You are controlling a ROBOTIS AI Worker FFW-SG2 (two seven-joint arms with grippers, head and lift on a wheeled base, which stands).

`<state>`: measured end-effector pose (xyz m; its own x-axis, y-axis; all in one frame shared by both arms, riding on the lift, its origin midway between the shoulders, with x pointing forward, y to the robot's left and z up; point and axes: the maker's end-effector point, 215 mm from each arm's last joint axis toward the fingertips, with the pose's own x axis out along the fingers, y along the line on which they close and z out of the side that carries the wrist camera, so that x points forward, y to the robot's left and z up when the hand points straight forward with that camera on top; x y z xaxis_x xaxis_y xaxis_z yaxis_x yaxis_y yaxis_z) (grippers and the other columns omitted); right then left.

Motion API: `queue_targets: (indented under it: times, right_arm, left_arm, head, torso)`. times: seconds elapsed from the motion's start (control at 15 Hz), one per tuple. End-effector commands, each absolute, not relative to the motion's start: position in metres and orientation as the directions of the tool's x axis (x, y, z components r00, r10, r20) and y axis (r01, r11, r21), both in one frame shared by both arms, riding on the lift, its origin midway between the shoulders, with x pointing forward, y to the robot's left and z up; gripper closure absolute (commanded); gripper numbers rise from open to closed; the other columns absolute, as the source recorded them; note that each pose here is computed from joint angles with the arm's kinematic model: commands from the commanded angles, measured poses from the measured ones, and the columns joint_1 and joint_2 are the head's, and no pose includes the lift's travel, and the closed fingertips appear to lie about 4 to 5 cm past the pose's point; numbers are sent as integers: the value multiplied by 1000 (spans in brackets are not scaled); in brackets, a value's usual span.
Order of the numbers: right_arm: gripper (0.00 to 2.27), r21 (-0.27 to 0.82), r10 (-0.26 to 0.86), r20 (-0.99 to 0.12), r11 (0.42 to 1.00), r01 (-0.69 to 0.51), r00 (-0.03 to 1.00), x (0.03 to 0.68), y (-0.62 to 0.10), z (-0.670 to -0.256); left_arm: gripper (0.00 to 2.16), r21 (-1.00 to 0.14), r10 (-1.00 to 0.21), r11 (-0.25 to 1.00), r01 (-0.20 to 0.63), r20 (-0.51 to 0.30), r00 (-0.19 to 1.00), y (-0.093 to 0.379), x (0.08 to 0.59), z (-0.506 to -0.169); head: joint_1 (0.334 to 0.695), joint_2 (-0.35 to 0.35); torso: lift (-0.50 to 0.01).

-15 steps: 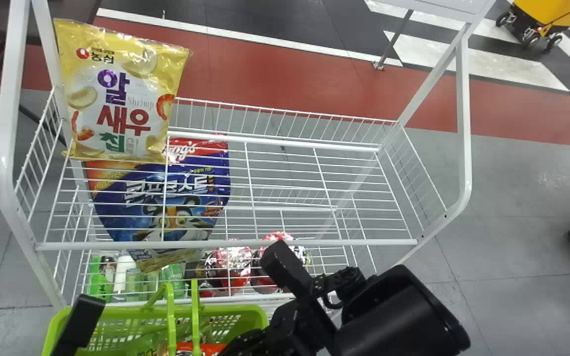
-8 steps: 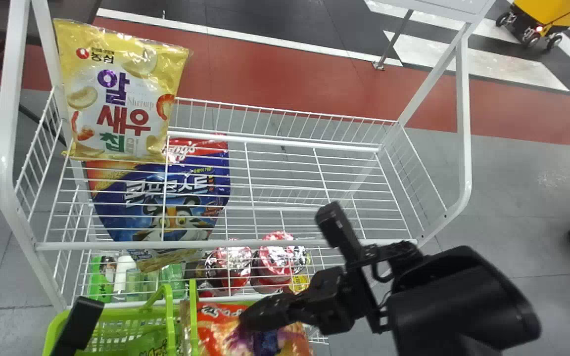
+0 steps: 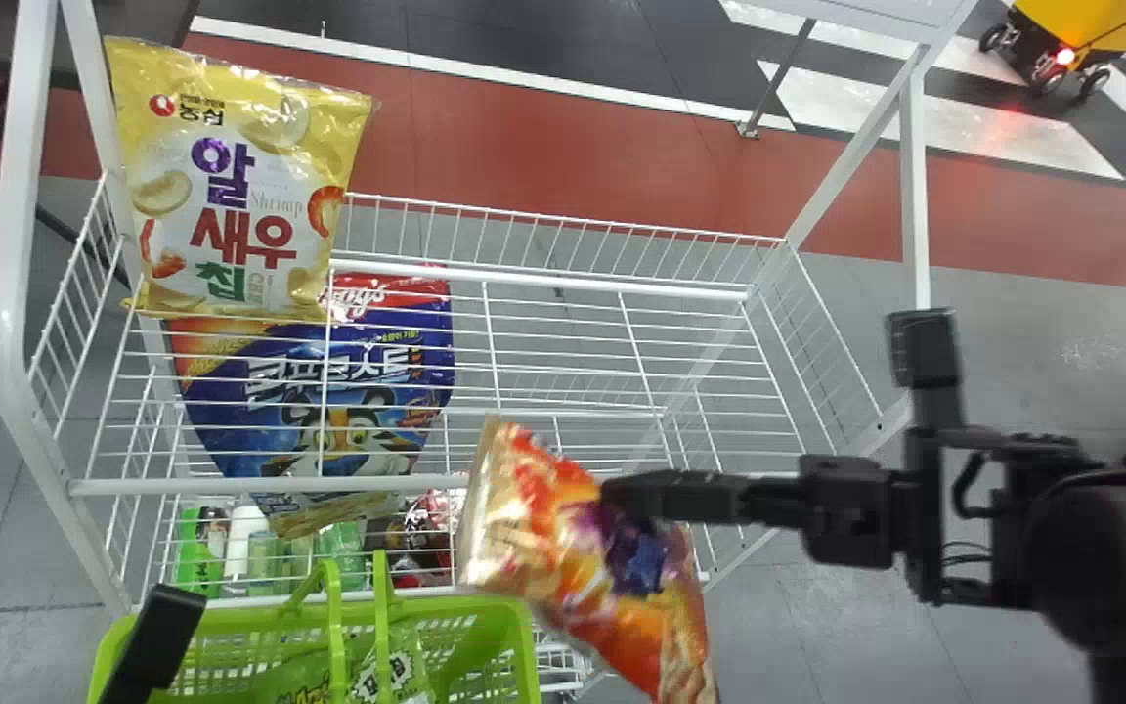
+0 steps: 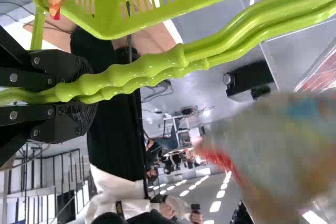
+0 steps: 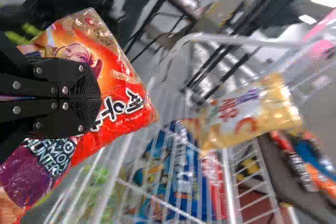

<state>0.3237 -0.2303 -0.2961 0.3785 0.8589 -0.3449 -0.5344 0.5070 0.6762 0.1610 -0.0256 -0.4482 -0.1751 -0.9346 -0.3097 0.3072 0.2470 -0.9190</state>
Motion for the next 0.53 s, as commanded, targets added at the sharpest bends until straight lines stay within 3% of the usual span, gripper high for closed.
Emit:
queue_targets:
  times: [0.0,0.07,0.33,0.47]
  right_arm:
    - [2192,688,862,-213,467,-555,460,339,-238,-260]
    - [2192,674,850,-171,470,-570,498,347,-240,-253]
    - [2192,396,565,-214,796,-458,797,413,-279,-277]
    - [2192,240,401,-224,906,-349,888,441,-304,-290]
  left_arm:
    - [1791,-918,-933,249,309,-313,-178,-27,161,-449]
    - [1791,-918,-932,250,308,-314,-178,-26,160,-450]
    - [1791,-918,-931,253,305,-317,-181,-24,158,-451]
    - [1787,-918,-931,255,305,-318,-178,-22,159,-451]
  head:
    - [695,-350]
    - [695,-350]
    - [695,-350]
    - [695,-350]
  torso:
    - [-15]
    - [-15]
    - [-15]
    - [-15]
